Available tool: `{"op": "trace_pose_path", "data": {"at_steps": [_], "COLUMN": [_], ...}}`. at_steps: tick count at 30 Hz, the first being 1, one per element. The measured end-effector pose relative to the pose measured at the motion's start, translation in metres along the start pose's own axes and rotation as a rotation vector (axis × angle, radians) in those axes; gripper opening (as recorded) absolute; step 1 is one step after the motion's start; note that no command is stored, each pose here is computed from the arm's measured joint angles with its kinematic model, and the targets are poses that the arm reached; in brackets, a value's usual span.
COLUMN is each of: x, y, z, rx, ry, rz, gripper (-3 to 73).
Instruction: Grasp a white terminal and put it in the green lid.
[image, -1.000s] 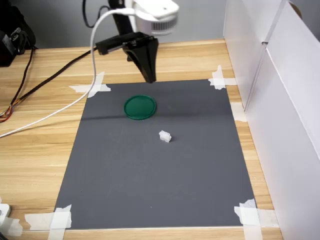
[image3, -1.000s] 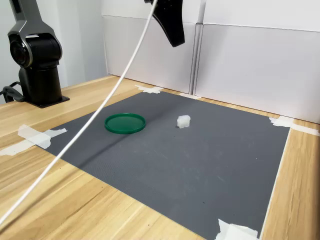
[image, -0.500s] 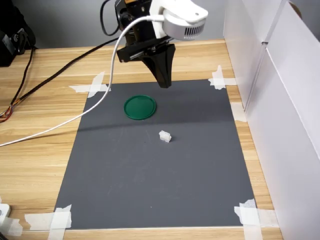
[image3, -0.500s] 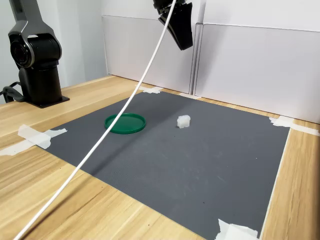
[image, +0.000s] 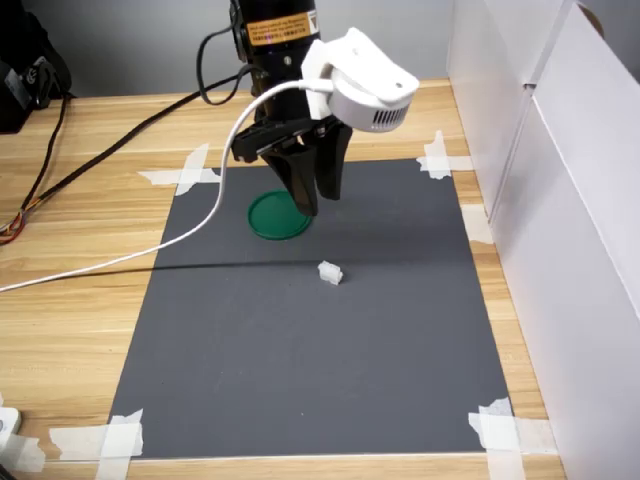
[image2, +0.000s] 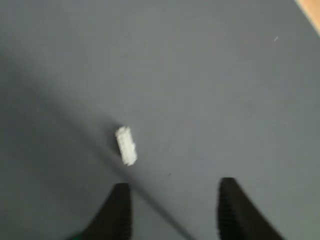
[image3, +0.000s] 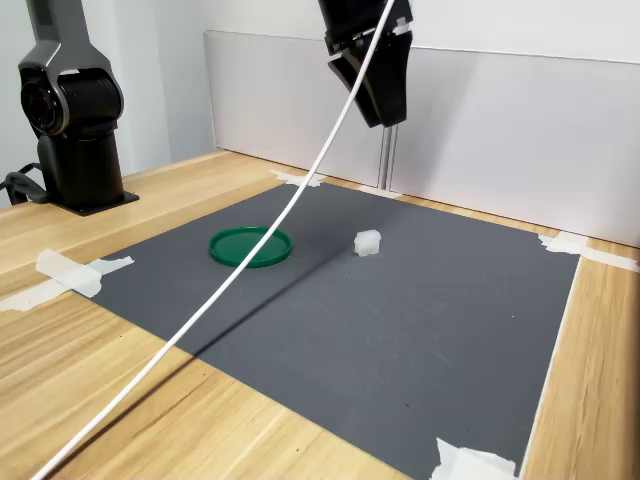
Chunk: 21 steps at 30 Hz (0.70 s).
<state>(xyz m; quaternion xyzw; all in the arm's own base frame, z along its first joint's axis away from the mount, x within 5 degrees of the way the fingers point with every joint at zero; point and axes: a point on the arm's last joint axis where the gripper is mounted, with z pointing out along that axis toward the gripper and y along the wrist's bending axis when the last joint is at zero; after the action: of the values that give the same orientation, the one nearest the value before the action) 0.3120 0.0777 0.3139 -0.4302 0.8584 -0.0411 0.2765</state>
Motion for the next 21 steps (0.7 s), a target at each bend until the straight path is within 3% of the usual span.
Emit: {"op": "trace_pose_path", "data": {"at_steps": [3, 6, 21], "x": [-0.003, -0.004, -0.016], "y": [-0.003, -0.002, 0.017], "z": [-0.003, -0.003, -0.002], "rx": [0.010, 0.008, -0.074], "ry": [-0.013, -0.015, -0.047], "rz": [-0.006, -0.006, -0.126], "gripper": [58.8, 63.6, 64.6]}}
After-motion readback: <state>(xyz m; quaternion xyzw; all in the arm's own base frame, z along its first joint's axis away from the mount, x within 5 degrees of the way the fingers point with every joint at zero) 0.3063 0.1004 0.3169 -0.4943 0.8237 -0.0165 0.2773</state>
